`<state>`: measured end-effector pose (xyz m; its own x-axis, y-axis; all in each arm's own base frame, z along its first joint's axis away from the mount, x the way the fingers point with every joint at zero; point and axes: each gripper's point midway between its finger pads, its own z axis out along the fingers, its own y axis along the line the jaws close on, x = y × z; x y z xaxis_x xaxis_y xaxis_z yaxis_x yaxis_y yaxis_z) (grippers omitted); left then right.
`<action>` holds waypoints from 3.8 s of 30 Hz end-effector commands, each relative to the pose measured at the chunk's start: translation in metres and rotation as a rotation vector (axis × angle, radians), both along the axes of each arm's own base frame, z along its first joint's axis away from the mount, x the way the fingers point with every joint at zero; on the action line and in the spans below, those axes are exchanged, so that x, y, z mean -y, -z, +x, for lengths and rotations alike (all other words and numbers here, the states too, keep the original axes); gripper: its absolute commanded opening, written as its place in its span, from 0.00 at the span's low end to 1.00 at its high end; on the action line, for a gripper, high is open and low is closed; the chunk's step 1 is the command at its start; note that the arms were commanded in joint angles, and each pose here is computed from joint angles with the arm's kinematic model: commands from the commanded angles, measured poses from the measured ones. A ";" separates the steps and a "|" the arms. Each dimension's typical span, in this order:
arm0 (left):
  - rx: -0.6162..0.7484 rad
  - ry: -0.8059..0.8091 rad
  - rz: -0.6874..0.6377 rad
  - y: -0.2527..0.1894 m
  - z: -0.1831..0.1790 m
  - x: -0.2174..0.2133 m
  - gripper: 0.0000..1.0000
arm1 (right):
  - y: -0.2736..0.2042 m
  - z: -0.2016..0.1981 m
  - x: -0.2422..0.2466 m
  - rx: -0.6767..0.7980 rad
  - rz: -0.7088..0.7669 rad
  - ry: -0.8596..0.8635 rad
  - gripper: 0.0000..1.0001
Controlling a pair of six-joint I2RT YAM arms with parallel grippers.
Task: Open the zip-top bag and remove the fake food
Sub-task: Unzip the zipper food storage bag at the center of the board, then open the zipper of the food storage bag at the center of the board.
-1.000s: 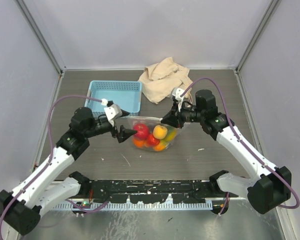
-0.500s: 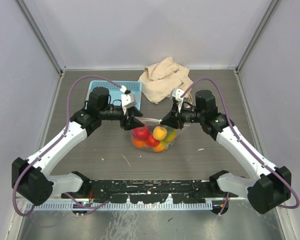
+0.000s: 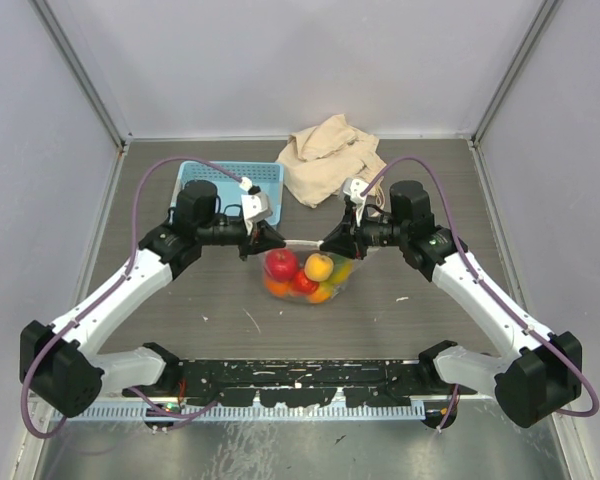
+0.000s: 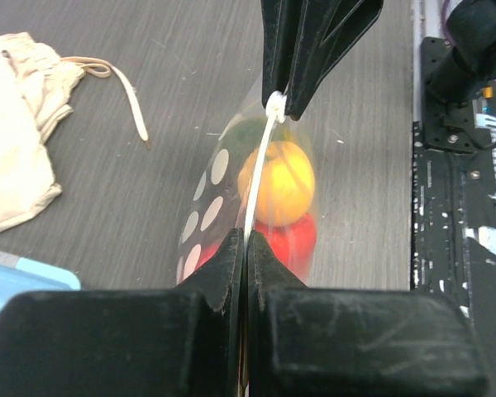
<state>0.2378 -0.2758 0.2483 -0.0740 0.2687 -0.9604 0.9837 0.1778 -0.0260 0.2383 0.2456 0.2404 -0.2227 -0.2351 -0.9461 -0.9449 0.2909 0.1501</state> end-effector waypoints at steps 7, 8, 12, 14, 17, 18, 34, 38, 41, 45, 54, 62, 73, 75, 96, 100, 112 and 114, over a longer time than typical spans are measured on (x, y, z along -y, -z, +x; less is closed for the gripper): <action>0.223 -0.183 0.046 -0.020 0.017 -0.032 0.00 | -0.014 0.007 0.002 0.069 0.013 0.014 0.02; 0.226 -0.191 0.049 -0.020 0.018 -0.034 0.00 | -0.013 0.007 0.001 0.066 0.011 0.014 0.02; 0.236 -0.224 0.055 -0.022 0.022 -0.039 0.00 | -0.010 0.008 0.002 0.053 0.004 0.019 0.02; 0.243 -0.244 0.060 -0.022 0.024 -0.042 0.00 | -0.008 0.008 0.003 0.048 0.000 0.023 0.02; 0.255 -0.290 0.072 -0.023 0.029 -0.048 0.00 | -0.007 0.008 0.004 0.046 -0.004 0.030 0.02; 0.262 -0.308 0.076 -0.023 0.031 -0.051 0.00 | -0.006 0.008 0.004 0.043 -0.006 0.033 0.02; 0.284 -0.504 0.101 -0.027 0.056 -0.082 0.00 | 0.004 0.020 0.014 0.012 -0.036 0.108 0.01; 0.281 -0.521 0.097 -0.028 0.058 -0.085 0.00 | 0.005 0.022 0.016 0.009 -0.039 0.124 0.01; 0.279 -0.530 0.100 -0.028 0.060 -0.086 0.00 | 0.005 0.025 0.019 0.007 -0.045 0.142 0.01; 0.276 -0.549 0.102 -0.027 0.062 -0.090 0.00 | 0.008 0.027 0.021 -0.003 -0.051 0.154 0.01; 0.269 -0.582 0.101 -0.027 0.067 -0.095 0.00 | 0.007 0.030 0.026 -0.004 -0.056 0.182 0.01; 0.258 -0.585 0.101 -0.026 0.068 -0.096 0.00 | 0.008 0.032 0.029 -0.005 -0.061 0.199 0.01; 0.292 -0.152 -0.027 -0.033 0.008 -0.045 0.00 | -0.039 0.007 0.007 0.049 0.125 0.036 0.73; 0.290 -0.108 -0.011 -0.029 0.000 -0.041 0.00 | -0.055 0.004 0.005 0.081 0.173 0.025 0.79; 0.271 -0.050 0.002 -0.021 -0.010 -0.034 0.00 | -0.028 0.032 -0.050 0.015 0.017 0.074 0.57; 0.272 -0.050 0.002 -0.021 -0.010 -0.034 0.00 | -0.021 0.031 -0.052 0.006 -0.010 0.067 0.52; 0.267 -0.057 0.001 -0.022 -0.010 -0.034 0.00 | -0.031 0.008 -0.057 0.009 0.027 -0.047 0.50; 0.267 -0.059 0.000 -0.023 -0.010 -0.035 0.00 | -0.030 0.008 -0.057 0.006 0.025 -0.050 0.50</action>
